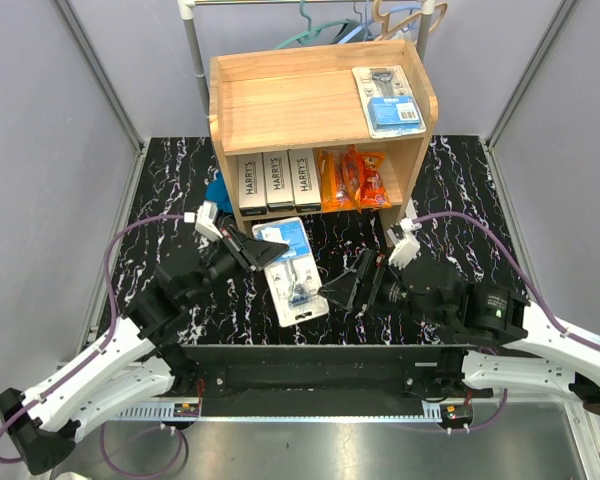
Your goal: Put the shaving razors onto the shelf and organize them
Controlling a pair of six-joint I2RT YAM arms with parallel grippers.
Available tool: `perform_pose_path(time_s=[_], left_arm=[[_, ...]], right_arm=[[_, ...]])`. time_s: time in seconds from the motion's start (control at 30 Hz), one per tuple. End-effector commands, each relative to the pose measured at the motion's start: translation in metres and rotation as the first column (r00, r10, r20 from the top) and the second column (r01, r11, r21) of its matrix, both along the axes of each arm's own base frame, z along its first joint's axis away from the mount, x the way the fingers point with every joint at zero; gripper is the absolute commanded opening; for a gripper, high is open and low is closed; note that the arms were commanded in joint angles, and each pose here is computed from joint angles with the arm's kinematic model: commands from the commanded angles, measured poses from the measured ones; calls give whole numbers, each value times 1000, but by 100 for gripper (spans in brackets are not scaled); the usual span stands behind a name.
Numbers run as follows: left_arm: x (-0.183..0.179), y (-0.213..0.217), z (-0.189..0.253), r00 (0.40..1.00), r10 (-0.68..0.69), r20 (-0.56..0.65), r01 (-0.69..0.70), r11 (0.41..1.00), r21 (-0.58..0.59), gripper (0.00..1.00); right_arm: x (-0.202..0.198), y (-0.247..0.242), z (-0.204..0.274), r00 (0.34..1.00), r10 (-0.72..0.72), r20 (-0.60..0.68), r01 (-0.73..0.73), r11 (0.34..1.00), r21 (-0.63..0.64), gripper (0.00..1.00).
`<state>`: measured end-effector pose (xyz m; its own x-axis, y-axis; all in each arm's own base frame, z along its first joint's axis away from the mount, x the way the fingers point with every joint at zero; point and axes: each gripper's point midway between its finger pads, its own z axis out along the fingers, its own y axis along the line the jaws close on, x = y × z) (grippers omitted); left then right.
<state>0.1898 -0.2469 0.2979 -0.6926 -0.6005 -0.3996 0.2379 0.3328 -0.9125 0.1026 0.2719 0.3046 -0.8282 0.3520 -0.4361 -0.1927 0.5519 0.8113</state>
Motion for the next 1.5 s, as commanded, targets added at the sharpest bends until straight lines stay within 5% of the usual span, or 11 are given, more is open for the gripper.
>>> perform_pose_path(time_s=[0.0,0.3,0.77,1.03,1.2,1.33,1.37,1.47], left_arm=[[-1,7,66,985,31,170,11,970,-242,0],[-12,6,90,973,-22,230,126,884,-449,0],[-19,0,91,969,-85,232,192,851,-488,0],[-20,-1,87,968,-98,232,202,852,-484,2],[-20,-1,83,969,-97,225,196,860,-470,24],[-19,3,79,971,-67,228,161,892,-422,65],[-15,5,68,982,-52,183,121,913,-390,88],[-10,14,55,988,0,153,43,960,-275,99]], right_arm=[[-2,1,16,1000,-7,10,6,992,124,89],[-4,14,13,999,31,44,-39,980,194,84],[0,25,16,989,37,142,-74,961,265,57],[-1,32,17,986,58,153,-98,957,273,17],[-2,30,19,985,59,161,-103,956,276,3],[-2,27,25,983,55,175,-103,955,277,0],[-3,26,27,983,55,177,-103,956,276,0],[-3,23,28,982,55,183,-103,958,267,0]])
